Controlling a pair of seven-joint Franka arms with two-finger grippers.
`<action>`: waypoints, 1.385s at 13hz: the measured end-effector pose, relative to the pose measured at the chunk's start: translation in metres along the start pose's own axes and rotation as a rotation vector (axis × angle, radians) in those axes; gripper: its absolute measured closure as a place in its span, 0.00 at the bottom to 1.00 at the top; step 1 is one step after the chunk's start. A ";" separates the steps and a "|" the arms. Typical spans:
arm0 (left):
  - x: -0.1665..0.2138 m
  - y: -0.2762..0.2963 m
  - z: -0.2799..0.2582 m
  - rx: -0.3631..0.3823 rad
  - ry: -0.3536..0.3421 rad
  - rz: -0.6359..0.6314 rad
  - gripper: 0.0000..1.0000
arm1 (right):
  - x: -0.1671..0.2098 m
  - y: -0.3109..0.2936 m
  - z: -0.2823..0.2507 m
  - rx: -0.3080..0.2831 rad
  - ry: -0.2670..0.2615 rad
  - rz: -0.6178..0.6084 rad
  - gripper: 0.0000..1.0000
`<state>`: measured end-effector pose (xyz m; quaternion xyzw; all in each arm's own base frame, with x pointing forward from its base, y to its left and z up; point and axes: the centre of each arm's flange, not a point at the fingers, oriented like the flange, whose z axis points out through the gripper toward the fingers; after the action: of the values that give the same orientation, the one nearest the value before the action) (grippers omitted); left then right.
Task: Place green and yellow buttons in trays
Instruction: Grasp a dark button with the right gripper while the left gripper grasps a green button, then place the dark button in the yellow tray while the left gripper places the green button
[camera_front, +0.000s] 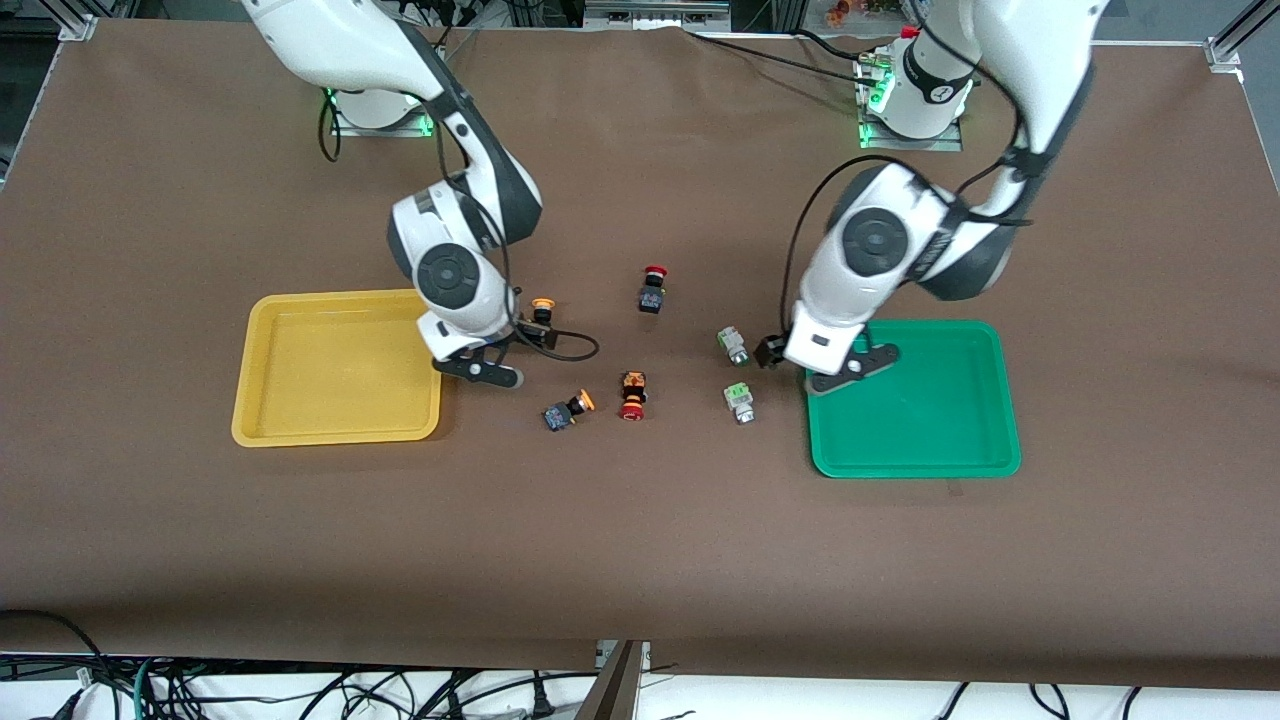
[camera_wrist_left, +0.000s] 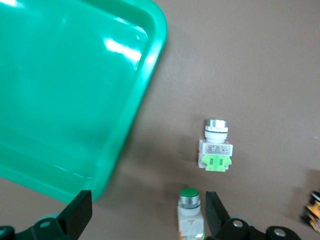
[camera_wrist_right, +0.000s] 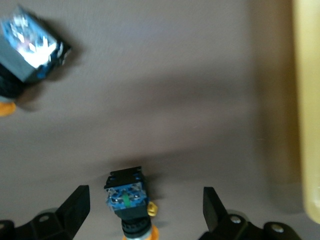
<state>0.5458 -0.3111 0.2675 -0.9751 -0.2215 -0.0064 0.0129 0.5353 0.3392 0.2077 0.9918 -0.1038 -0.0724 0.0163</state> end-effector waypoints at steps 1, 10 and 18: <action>-0.014 0.009 0.017 0.018 0.017 -0.013 0.00 | -0.004 -0.006 0.009 -0.004 -0.001 -0.005 0.00; -0.060 0.035 0.080 0.003 -0.004 -0.115 0.19 | -0.013 -0.011 0.025 -0.024 -0.017 0.007 0.58; 0.001 0.004 0.044 0.013 -0.034 0.062 0.66 | 0.097 0.169 -0.073 -0.075 -0.087 -0.209 0.59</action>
<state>0.5490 -0.3131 0.2240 -0.9814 -0.1912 0.0120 0.0156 0.6056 0.1546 0.2741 0.9919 0.0023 -0.1204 0.0413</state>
